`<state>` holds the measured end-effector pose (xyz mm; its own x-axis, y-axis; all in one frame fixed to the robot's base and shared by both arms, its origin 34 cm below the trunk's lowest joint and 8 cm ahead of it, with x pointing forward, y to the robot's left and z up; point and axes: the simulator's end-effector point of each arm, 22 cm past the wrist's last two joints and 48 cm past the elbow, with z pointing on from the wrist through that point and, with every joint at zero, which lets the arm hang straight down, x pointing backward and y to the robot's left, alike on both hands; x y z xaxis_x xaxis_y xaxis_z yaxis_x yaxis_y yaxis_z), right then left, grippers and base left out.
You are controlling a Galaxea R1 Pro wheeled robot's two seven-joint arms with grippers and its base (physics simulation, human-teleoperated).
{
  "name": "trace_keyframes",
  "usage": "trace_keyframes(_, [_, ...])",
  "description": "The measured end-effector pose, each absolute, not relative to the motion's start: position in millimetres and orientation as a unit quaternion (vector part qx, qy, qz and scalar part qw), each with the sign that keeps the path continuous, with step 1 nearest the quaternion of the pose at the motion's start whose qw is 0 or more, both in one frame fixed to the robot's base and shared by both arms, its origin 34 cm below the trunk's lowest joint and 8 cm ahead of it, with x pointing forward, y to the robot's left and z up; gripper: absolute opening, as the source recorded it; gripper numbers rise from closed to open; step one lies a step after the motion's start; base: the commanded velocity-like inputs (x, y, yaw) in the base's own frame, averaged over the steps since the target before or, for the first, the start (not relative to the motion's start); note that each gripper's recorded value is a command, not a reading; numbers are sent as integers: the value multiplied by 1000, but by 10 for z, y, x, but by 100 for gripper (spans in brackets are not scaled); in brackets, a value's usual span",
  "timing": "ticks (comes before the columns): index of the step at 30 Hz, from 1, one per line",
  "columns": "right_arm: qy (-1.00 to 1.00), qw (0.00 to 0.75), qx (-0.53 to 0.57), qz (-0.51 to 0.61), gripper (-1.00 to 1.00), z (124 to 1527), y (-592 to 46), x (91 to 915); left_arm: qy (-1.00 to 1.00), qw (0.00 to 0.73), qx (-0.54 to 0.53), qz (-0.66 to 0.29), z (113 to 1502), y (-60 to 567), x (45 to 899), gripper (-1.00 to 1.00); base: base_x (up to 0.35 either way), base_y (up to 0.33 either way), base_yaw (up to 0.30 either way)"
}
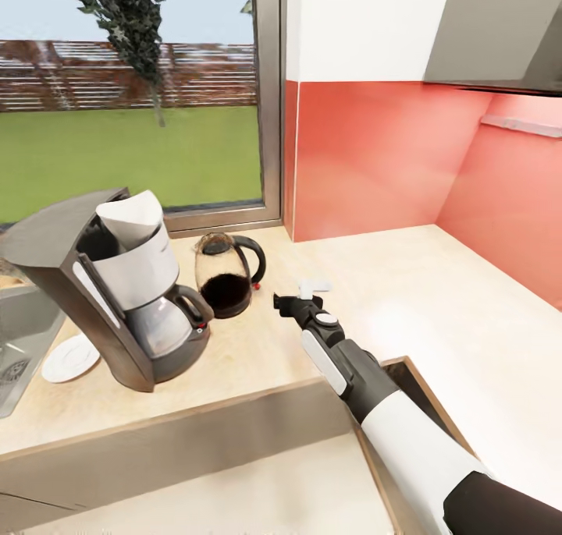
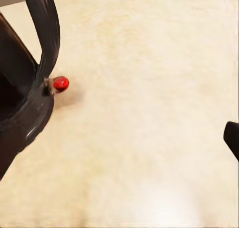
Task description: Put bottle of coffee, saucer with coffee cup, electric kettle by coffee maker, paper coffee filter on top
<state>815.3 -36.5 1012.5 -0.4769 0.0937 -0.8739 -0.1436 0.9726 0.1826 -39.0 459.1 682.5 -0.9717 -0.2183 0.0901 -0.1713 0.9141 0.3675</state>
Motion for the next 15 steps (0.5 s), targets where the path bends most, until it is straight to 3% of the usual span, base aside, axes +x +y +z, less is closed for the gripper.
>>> trace_keyframes(7, [859, 498, -16, 117, 100, 9945, -341, 8026, -977, 55, 99, -182, 6821, 4636, -329, 100, -280, -171, 0])
trace_keyframes(15, [861, 485, -96, 118, 100, 9661, 136, 7596, -977, 44, 98, -182, 6809, 4666, -251, 100, -282, -168, 0])
